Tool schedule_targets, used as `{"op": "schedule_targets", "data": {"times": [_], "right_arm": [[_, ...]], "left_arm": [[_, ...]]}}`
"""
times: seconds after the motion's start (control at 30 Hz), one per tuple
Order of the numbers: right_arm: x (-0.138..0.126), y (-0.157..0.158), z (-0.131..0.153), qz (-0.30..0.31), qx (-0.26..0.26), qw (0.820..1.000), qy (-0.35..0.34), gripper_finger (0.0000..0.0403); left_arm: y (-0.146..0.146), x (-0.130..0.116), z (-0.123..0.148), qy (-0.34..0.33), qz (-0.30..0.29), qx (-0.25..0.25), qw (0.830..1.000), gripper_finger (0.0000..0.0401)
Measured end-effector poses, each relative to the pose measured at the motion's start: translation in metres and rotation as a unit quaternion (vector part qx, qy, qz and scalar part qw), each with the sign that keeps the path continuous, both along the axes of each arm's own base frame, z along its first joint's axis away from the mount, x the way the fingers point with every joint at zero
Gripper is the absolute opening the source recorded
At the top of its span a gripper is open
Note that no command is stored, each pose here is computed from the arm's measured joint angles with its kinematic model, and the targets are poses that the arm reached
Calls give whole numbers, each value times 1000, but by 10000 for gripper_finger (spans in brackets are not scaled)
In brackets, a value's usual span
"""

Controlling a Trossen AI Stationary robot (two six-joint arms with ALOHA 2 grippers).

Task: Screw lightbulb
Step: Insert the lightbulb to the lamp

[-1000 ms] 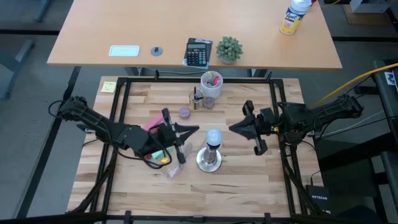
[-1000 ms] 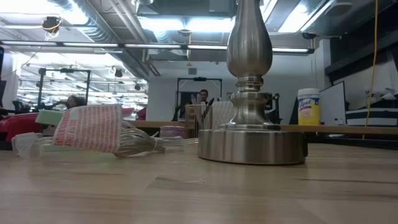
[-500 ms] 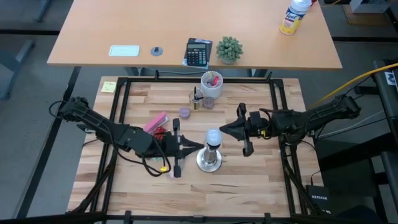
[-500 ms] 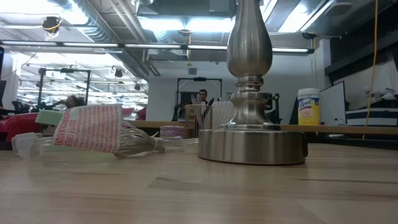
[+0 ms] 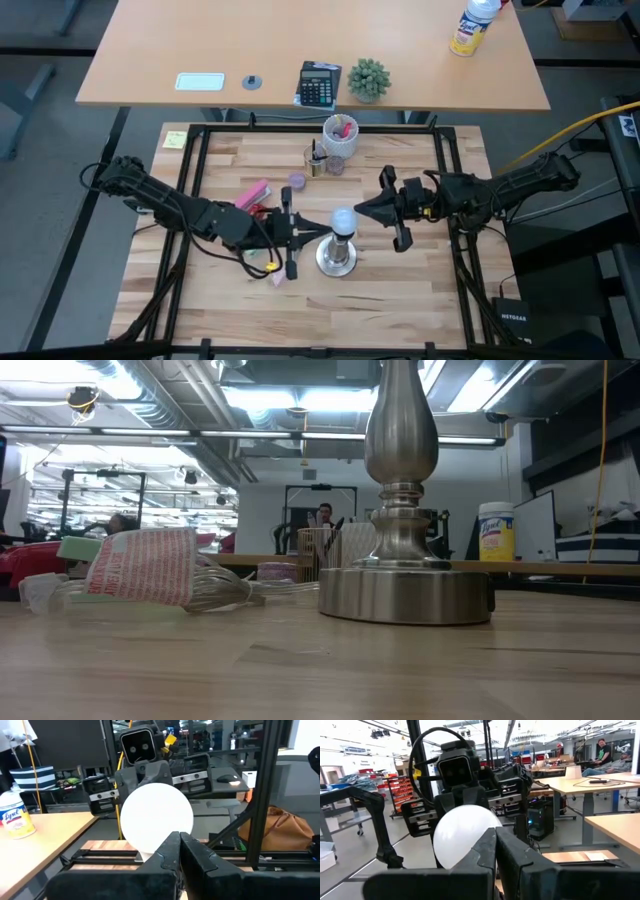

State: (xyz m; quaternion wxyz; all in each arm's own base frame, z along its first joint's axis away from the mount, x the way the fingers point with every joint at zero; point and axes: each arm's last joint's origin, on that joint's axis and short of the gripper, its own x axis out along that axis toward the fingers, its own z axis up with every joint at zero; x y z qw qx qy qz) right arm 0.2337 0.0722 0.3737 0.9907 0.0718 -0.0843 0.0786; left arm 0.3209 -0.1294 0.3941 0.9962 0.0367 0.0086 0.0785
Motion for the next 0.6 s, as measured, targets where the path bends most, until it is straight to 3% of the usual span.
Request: {"op": "schedule_targets", "data": {"times": [0.6], "right_arm": [[-2,1,0,16,-4,1000,1,14]], "left_arm": [[6,1,0,2,38,7,999,3]]}}
